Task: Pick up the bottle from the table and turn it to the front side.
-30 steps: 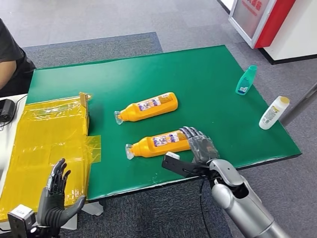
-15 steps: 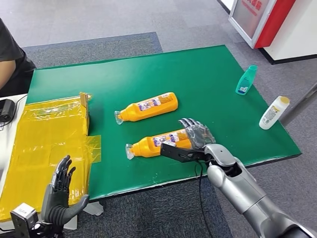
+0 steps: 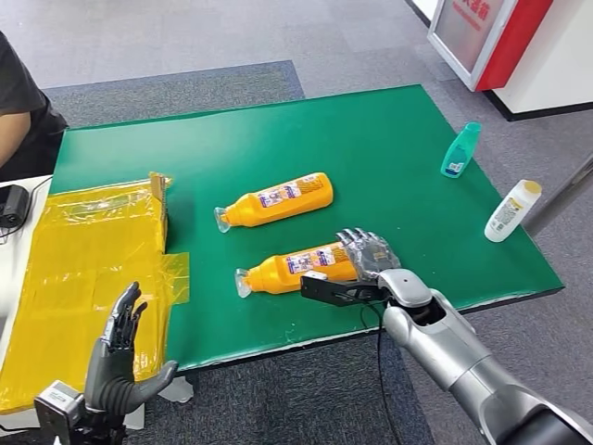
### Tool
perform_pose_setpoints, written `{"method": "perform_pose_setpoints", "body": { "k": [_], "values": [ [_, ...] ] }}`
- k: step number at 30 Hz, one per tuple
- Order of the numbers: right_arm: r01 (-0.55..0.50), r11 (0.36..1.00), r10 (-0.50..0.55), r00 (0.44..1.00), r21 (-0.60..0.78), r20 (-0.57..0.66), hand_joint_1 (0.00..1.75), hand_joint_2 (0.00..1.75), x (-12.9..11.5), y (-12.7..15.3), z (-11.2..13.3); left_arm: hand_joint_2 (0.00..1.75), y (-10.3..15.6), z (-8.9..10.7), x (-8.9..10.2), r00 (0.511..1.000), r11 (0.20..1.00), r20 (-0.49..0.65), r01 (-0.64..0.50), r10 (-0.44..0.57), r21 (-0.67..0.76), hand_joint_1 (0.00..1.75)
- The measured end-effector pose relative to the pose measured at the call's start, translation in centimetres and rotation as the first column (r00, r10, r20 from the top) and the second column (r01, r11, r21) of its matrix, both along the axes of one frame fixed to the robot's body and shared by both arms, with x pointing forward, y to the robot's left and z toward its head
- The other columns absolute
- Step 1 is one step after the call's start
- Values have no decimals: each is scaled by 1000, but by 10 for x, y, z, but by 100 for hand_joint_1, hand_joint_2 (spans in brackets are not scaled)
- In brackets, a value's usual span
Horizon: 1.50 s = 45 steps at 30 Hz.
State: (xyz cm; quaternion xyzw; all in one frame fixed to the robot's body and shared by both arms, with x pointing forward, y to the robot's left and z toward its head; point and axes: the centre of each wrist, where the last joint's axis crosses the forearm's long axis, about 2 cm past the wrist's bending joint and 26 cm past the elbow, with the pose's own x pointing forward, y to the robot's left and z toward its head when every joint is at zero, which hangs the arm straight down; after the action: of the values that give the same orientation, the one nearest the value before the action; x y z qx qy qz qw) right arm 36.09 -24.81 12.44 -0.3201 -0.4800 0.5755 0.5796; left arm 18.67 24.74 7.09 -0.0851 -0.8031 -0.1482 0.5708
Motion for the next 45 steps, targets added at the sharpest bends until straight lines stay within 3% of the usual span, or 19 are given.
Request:
{"method": "perform_pose_setpoints", "body": {
  "k": [11, 12, 20, 31, 45],
  "values": [
    [-6, 998, 1, 997, -59, -77, 0, 175, 22, 14, -7, 175, -17, 1, 10, 994, 995, 60, 85, -88, 52, 0],
    [-7, 998, 2, 996, -61, -85, 10, 175, 23, 15, -7, 175, -17, 1, 10, 994, 995, 59, 89, -92, 54, 0],
    [-19, 998, 12, 991, -57, -133, 175, 175, 29, 23, -11, 175, -20, -2, 11, 992, 992, 52, 111, -114, 68, 0],
    [-15, 1000, 17, 992, 13, -123, 175, 175, 26, 24, -11, 175, -15, -7, 8, 996, 996, -28, 83, -82, 28, 0],
    [68, 924, -99, 993, 375, 63, 175, 175, -35, 10, 4, 175, 22, -21, -13, 971, 974, -159, -196, 177, -112, 0]
  ]
}}
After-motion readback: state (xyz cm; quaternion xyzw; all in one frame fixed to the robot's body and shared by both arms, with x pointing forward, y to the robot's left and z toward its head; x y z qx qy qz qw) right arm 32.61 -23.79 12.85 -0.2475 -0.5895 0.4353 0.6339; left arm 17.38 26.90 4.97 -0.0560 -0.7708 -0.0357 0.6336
